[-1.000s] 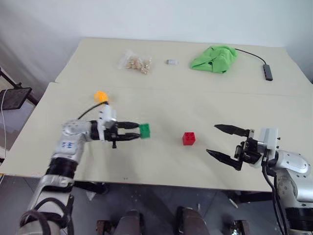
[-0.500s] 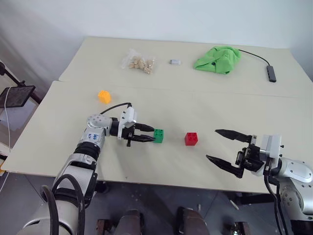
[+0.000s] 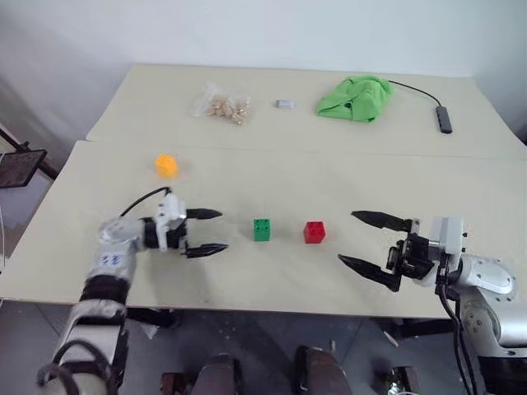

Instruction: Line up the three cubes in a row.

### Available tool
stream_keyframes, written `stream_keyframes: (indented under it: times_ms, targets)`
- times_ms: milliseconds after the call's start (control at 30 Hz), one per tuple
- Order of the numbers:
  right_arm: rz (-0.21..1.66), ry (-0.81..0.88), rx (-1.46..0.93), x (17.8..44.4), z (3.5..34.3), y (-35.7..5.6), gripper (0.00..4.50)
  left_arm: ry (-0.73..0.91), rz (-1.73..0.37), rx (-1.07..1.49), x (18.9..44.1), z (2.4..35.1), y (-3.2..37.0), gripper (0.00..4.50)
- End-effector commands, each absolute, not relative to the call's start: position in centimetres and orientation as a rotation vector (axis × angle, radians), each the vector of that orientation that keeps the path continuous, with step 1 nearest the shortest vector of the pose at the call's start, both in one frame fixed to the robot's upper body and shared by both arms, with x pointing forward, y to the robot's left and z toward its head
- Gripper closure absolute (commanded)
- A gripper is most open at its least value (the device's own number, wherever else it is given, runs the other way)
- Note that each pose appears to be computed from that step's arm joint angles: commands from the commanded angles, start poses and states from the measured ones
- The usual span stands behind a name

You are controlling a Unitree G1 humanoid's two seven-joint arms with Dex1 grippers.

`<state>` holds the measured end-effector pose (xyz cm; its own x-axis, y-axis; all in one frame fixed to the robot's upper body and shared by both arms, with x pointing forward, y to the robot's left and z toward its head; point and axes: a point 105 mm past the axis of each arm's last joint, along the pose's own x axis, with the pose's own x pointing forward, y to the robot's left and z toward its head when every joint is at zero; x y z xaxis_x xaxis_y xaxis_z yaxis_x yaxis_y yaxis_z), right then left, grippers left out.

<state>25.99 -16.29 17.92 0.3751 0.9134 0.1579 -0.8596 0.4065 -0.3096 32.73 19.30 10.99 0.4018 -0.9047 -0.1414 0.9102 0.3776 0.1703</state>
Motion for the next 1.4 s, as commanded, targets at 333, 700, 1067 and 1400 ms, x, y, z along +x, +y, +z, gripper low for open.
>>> stream_keyframes:
  times_ms: [333,700,1067,1400]
  targets:
    - [1.099,-0.460,-0.194,28.2,18.7,-15.3,0.00,-0.248,-0.084,-0.014,28.1,13.2,30.4,0.03]
    - [1.075,-0.478,-0.234,28.9,18.7,-15.5,0.00,-0.197,-0.045,-0.056,38.7,14.6,27.6,0.03]
    - [1.081,-0.443,-0.218,27.6,18.6,-15.3,0.00,-0.116,-0.068,0.072,44.6,16.1,25.1,0.03]
    - [1.062,-0.435,-0.214,27.5,18.6,-15.4,0.00,-0.132,-0.156,0.079,44.7,16.4,24.4,2.52]
